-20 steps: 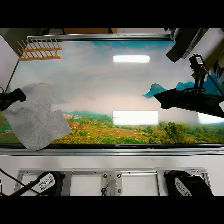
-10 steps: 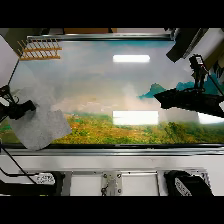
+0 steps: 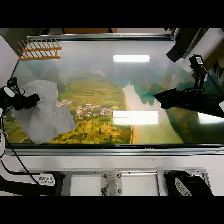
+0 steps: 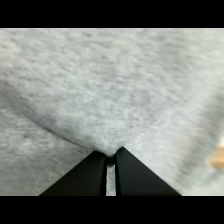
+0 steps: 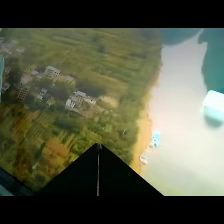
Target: Fold the clothes and pants, and hang the long-sleeved shirts on hangers.
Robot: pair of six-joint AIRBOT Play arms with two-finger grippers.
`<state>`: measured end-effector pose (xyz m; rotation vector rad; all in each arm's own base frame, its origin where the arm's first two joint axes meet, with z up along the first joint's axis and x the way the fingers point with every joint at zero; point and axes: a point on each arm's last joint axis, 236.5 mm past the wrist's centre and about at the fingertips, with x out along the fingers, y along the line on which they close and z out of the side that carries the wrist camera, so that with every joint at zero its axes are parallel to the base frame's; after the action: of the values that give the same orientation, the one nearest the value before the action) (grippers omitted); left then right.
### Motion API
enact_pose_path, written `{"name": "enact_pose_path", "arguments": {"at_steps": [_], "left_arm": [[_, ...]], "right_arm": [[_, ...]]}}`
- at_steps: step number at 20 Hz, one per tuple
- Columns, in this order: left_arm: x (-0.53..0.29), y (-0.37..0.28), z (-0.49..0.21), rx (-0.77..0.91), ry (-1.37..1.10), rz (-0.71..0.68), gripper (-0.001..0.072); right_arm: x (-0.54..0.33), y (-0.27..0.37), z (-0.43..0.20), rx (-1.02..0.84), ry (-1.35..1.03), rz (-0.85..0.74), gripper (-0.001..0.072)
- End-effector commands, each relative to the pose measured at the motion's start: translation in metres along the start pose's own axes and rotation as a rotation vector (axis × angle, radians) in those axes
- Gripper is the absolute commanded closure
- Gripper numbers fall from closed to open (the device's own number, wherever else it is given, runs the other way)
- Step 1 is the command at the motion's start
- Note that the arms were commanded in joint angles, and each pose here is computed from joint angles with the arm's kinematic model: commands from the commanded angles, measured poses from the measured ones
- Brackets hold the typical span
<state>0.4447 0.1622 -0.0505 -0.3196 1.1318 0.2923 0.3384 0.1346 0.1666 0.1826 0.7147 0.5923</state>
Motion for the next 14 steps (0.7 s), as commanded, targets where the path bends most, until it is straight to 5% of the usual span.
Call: {"name": "enact_pose_path", "arguments": {"at_steps": [1, 5, 10, 14], "left_arm": [[-0.075, -0.076, 0.034, 0.142, -0.120, -0.108, 0.0699], [-0.185, -0.221, 0.018, 0.512, -0.301, -0.317, 0.0698], [-0.249, -0.350, -0.102, 1.162, -0.350, -0.501, 0.0698], [-0.227, -0.382, -0.153, 1.289, -0.248, -0.551, 0.0699]], "right_arm": [[0.000, 0.000, 0.000, 0.000, 0.000, 0.001, 0.0694], [0.001, -0.003, 0.005, 0.000, -0.020, -0.010, 0.0693], [0.004, -0.002, 0.008, 0.021, -0.028, 0.005, 0.0693], [0.005, 0.005, 0.012, 0.046, -0.047, 0.038, 0.0693]]}}
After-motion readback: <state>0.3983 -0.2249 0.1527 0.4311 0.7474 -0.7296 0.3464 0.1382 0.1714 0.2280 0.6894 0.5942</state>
